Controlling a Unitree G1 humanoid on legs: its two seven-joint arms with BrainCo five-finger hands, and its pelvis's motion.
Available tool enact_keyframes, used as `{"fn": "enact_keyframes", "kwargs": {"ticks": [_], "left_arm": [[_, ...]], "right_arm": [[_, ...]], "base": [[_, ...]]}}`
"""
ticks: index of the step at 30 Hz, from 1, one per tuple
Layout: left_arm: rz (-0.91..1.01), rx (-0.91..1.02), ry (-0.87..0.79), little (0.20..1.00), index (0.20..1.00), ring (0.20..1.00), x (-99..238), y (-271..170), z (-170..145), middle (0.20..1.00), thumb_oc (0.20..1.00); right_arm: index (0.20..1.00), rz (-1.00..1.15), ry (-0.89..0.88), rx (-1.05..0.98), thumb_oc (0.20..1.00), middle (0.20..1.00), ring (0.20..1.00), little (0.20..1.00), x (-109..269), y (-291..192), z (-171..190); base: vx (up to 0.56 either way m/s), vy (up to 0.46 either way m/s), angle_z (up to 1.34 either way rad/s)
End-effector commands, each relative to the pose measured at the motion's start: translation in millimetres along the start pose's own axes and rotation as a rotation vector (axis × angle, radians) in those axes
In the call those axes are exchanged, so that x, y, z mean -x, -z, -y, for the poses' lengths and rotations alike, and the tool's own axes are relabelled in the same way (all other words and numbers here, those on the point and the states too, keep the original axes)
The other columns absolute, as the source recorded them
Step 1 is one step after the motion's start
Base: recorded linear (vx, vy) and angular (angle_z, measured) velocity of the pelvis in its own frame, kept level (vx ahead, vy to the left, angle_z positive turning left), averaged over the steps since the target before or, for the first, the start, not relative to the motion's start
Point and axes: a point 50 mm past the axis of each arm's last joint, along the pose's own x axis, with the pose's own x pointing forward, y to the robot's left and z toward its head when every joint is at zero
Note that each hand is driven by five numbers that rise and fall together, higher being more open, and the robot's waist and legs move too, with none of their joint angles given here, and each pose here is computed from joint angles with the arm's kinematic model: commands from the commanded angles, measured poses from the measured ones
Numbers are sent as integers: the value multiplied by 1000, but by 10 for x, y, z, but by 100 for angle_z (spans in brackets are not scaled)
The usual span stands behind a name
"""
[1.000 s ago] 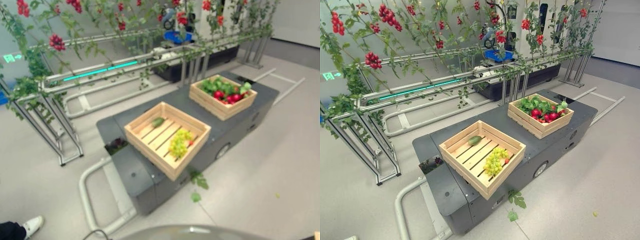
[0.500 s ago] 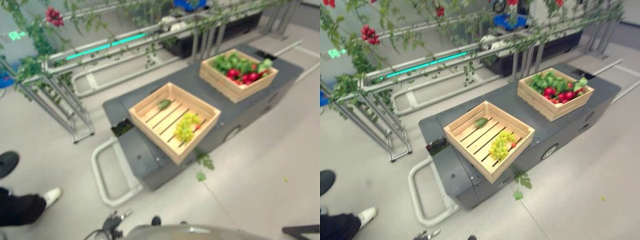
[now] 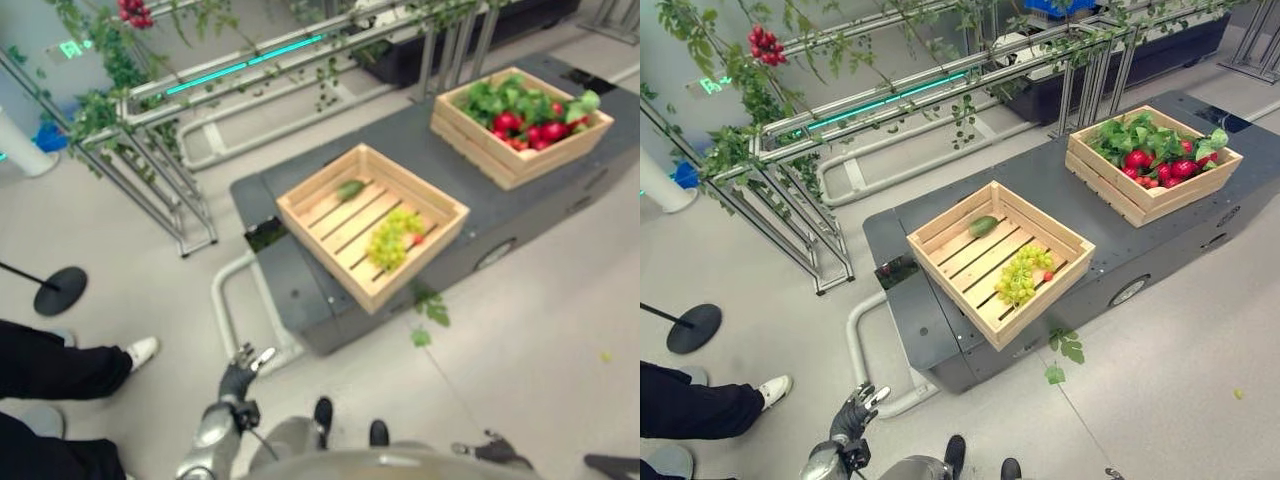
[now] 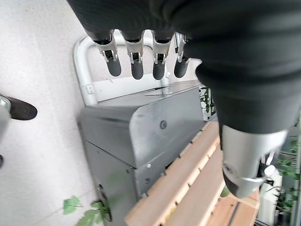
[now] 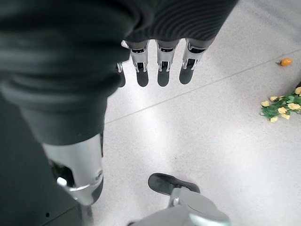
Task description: Pick up the fruits from the basket on one side to the basket on the other side
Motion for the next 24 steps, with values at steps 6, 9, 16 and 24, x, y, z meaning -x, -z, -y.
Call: {"fn": "enact_keyframes", "kwargs": {"ticks": [6,9,16,24], "left_arm": [[196,52,62,1000,1000,1000,182,-374,-30,1000,1000],[244,57,83,1000,1000,1000,228,-481,-10,1000,1000],[336,85,107,1000,1000,1000,322,-688,20,1000,1000],[432,48,121,1000,1000,1000,294,-968,70,1000,1000]], "right_arm": [[1000,-8,22,4,1000,1000,1000,1000,-2,25,44],[1000,-6,24,0,1000,1000,1000,1000,-3,20,54],[1000,-9,-5,30,1000,1000,1000,1000,5,32,-14],[1000,67,-38,7,1000,1000,1000,1000,2,-203,-147]], "base": [[94,-31,-32],[106,46,-11],[136,74,-14],[110,90,-2]]}}
